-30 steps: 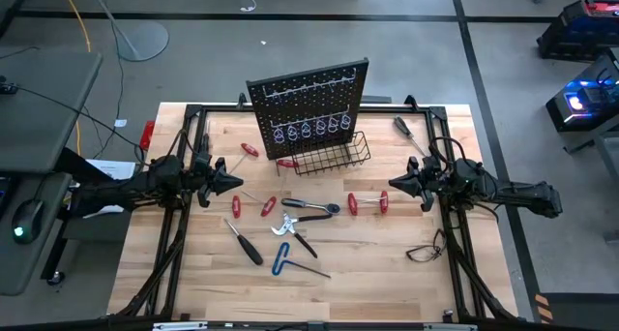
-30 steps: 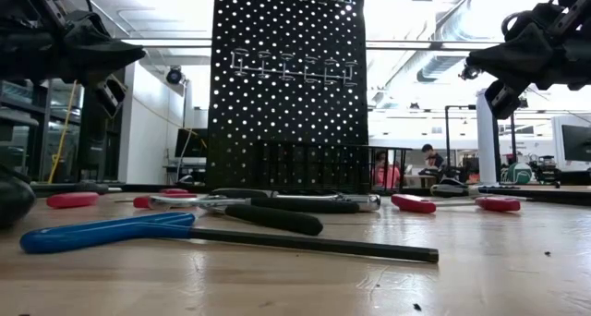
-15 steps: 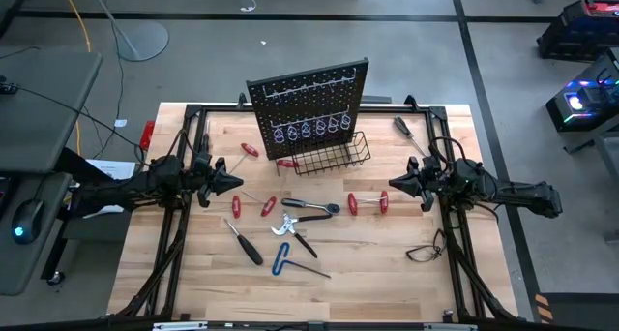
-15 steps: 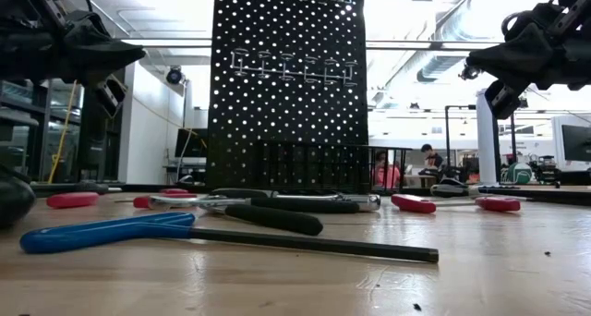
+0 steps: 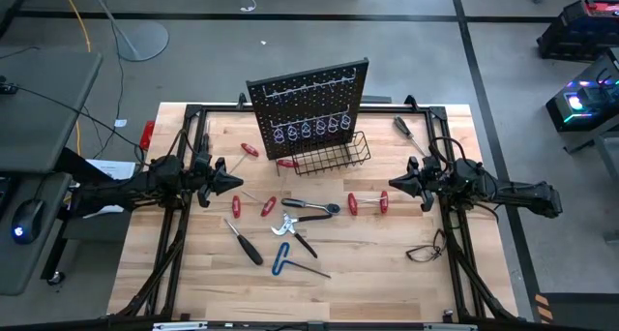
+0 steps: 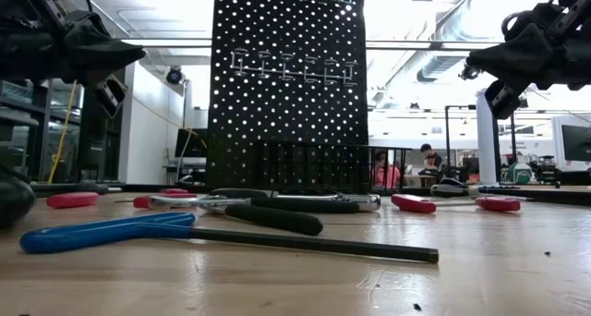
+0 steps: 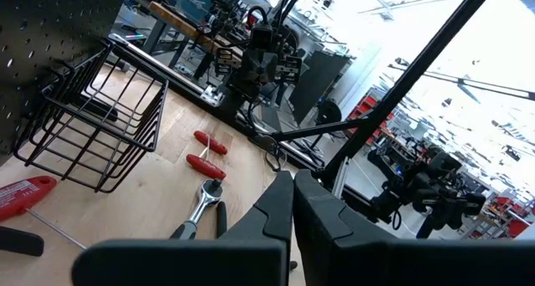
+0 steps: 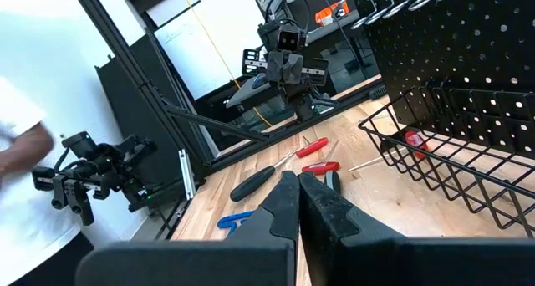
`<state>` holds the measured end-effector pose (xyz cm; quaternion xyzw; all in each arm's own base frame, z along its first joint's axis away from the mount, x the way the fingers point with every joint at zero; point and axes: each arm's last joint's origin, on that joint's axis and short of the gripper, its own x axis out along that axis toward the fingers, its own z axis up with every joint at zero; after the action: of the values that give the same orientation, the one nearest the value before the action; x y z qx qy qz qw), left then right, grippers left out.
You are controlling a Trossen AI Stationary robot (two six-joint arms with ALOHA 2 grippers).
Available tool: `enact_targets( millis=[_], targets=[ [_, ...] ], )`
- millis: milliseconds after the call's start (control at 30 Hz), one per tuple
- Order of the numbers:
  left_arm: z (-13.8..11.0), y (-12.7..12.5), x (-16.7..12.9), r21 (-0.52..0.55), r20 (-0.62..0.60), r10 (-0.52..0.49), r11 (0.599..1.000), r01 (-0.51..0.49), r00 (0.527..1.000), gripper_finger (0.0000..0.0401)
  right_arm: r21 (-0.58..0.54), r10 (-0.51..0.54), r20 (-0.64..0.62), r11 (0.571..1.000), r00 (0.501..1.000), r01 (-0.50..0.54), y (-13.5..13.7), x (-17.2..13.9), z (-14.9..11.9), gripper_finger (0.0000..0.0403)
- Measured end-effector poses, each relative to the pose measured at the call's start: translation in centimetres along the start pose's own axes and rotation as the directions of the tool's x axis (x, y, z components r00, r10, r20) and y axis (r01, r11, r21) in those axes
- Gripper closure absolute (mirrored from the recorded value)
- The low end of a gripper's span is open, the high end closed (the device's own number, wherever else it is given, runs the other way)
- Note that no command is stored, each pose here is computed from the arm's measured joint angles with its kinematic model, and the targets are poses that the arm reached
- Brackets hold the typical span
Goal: Hang tools onto peg board
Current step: Hang the red allen wrench on the peg board
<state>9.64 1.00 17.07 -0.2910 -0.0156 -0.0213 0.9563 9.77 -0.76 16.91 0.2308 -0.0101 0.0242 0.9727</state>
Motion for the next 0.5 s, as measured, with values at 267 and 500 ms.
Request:
enact_targets(
  millis=[267,500],
  targets=[
    [0.00,0.00,0.00,0.000,0.000,0.000,1.000,0.000,1.000,0.0400,0.000,0.005,-0.001,1.000,1.000,-0.005,0.02,0.00,0.01,0.0402],
    [0.00,0.00,0.00,0.000,0.000,0.000,1.000,0.000,1.000,0.0400,0.000,0.004,-0.001,1.000,1.000,-0.004,0.01,0.00,0.00,0.0402]
  ],
)
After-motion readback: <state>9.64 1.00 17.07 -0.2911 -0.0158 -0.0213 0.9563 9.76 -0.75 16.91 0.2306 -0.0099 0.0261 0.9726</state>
